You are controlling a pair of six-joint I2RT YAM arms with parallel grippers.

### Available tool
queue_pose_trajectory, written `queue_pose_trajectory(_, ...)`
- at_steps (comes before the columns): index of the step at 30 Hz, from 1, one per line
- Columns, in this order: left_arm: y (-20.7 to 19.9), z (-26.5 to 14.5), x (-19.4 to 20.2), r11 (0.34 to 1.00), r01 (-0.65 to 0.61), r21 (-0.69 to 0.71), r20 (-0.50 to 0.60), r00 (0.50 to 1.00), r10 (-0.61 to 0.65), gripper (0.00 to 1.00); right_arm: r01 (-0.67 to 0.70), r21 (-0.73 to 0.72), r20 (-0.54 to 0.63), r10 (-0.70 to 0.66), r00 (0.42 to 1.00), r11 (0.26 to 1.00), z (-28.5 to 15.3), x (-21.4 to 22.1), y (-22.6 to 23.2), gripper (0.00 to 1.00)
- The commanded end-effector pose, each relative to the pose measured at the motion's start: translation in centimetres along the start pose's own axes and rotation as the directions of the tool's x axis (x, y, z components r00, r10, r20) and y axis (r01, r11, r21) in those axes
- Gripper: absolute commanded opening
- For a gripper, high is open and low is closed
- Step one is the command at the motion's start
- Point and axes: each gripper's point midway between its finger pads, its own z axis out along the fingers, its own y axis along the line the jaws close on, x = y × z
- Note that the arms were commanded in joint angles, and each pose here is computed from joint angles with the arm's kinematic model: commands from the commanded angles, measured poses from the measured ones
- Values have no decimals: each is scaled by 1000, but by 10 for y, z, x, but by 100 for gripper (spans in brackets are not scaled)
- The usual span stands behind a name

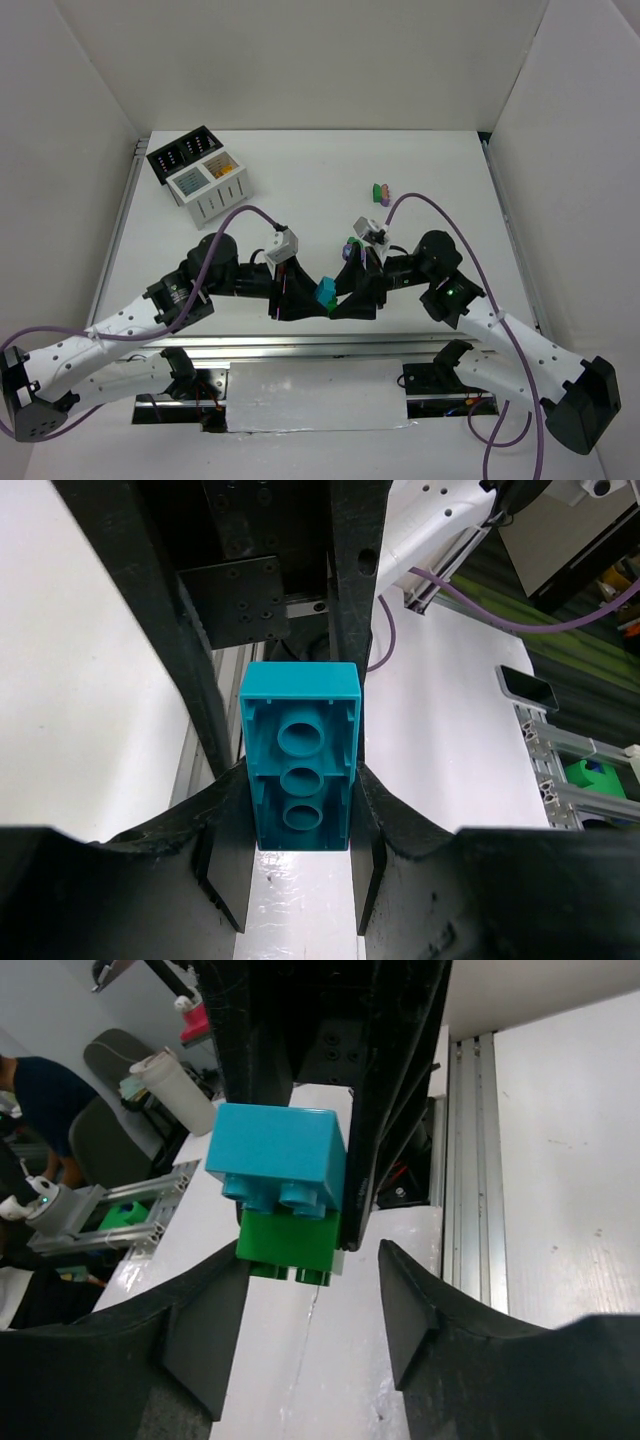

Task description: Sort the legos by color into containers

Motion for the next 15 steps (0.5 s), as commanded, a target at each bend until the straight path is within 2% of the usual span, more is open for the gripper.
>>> queue_pose_trajectory(1, -16, 0, -17, 996, -64, 69, 62, 996, 60, 0, 56, -20, 46, -55, 997, 998, 0, -11, 9, 60)
queue_pose_trajectory(5, -12, 3, -15, 997, -48, 67, 49, 998, 45, 0, 71, -19, 58, -69, 996, 997, 0, -16, 13, 42)
queue_pose_trajectory(8, -10, 6, -13, 997, -39, 67, 43, 998, 36, 0, 64, 14, 67, -64, 996, 998, 0, -18, 7, 43)
queue_pose_trajectory(9, -10, 6, -13, 997, -36, 66, 44, 998, 34, 0, 69, 21, 66, -70, 995, 997, 1, -18, 5, 36)
queue_pose_trajectory(10, -11, 7, -13, 997, -33, 74, 40, 999, 30, 0, 64, 27, 64, -65, 996, 998, 1, -17, 4, 14)
queue_pose_trajectory(11, -10, 7, -13, 997, -31, 70, 37, 999, 29, 0, 61, 35, 65, -63, 996, 998, 2, -17, 2, 1)
queue_pose_trajectory(15, -8, 7, -14, 998, -27, 55, 40, 999, 25, 0, 67, 18, 40, -67, 997, 998, 3, -12, 1, 0)
